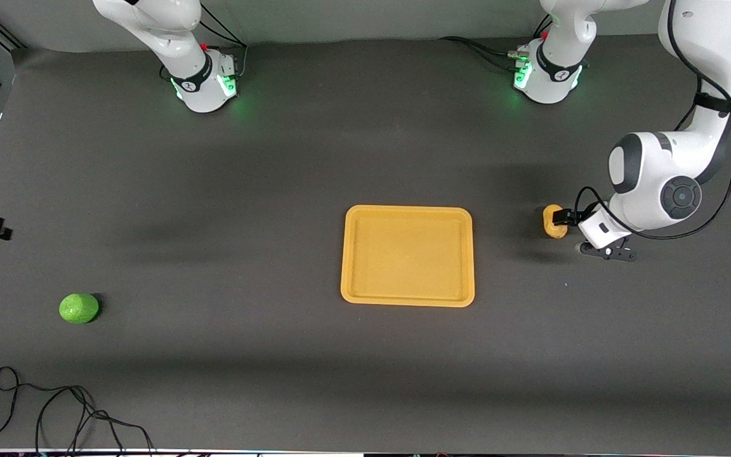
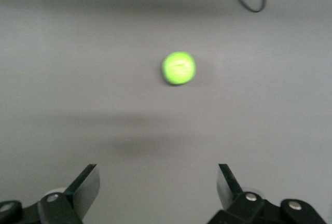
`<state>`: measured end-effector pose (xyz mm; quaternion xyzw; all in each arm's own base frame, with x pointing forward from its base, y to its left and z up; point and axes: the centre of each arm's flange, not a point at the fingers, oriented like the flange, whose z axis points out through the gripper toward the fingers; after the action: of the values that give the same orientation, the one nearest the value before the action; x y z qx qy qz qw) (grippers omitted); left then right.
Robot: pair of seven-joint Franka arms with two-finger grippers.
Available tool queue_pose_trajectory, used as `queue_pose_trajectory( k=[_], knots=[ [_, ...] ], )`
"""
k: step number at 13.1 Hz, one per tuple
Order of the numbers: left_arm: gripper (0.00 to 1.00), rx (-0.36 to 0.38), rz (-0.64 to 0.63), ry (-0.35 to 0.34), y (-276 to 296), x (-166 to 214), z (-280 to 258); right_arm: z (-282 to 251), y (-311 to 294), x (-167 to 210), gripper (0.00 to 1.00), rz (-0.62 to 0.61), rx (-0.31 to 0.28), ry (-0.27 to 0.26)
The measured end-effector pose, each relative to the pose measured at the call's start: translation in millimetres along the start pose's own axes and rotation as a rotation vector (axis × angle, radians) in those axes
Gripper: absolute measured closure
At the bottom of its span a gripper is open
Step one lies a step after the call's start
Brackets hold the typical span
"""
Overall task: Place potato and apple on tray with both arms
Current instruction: 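Lower the left gripper onto the yellow potato and close it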
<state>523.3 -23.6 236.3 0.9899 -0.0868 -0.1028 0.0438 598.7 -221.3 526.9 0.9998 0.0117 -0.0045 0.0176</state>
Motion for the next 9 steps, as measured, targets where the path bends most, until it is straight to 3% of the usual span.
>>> queue_pose_trajectory(
  k=[3, 7, 8, 9],
  knots=[
    [0.02, -0.002, 0.051, -0.028, 27, 3, 14, 15, 21, 13, 0.00, -0.020, 0.005, -0.003],
    [0.07, -0.012, 0.093, -0.049, 11, 0, 23, 89, 14, 51, 0.00, -0.040, 0.049, 0.023],
    [0.14, -0.016, 0.090, -0.053, 7, 0, 26, 113, 13, 61, 0.00, -0.043, 0.050, 0.028],
    [0.27, -0.019, 0.090, -0.062, 6, -1, 31, 138, 12, 69, 0.00, -0.044, 0.051, 0.032]
  ],
)
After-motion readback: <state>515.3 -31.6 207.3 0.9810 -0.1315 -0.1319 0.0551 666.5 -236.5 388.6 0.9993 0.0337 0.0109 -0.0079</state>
